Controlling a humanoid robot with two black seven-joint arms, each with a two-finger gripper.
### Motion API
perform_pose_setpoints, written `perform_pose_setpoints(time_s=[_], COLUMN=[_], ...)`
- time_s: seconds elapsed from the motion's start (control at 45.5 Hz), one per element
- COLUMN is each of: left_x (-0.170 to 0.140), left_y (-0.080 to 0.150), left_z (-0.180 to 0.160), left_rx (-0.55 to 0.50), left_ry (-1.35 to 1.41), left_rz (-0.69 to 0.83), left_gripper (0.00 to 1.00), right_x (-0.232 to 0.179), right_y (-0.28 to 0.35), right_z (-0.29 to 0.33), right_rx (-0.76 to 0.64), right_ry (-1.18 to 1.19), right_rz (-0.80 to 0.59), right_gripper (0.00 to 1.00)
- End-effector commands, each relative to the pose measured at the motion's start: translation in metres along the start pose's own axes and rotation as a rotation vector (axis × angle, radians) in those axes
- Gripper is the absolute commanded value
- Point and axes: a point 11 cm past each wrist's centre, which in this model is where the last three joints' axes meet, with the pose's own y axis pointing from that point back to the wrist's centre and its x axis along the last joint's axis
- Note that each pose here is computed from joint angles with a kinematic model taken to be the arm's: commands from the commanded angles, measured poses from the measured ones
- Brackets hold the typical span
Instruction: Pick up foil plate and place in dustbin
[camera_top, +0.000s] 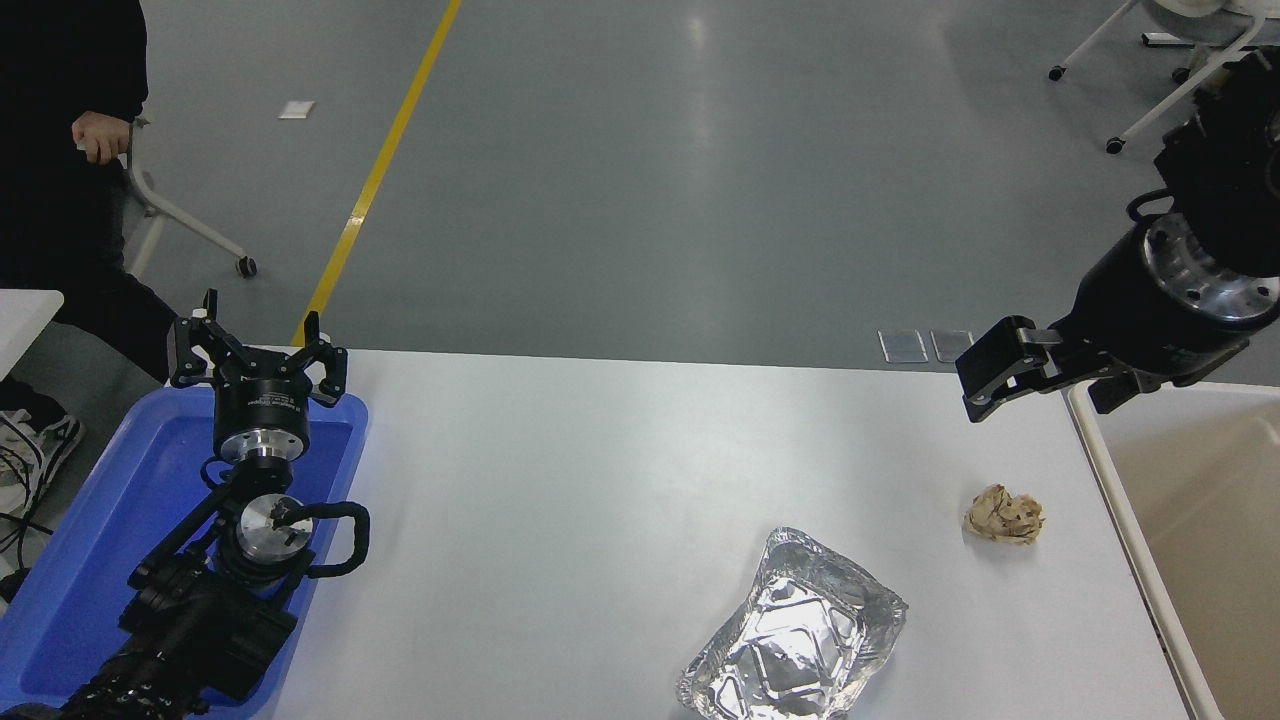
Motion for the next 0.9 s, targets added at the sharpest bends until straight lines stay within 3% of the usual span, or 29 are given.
perform_pose_setpoints(time_s=[0.0, 0.879], left_x=[0.0, 0.0], left_y=[0.0, 0.0], left_z=[0.0, 0.0], left_rx=[0.001, 0.001], left_ry=[-0.001, -0.001], left_rz=[-0.001, 0.0], left_gripper=[0.99, 0.99], right_x=[0.0, -0.003], right_y=[0.0, -0.011], right_z=[0.001, 0.024], right_rx=[-0.01, -0.002], right_ry=[0.016, 0.011], right_rz=[0.002, 0.002], right_gripper=[1.0, 1.0])
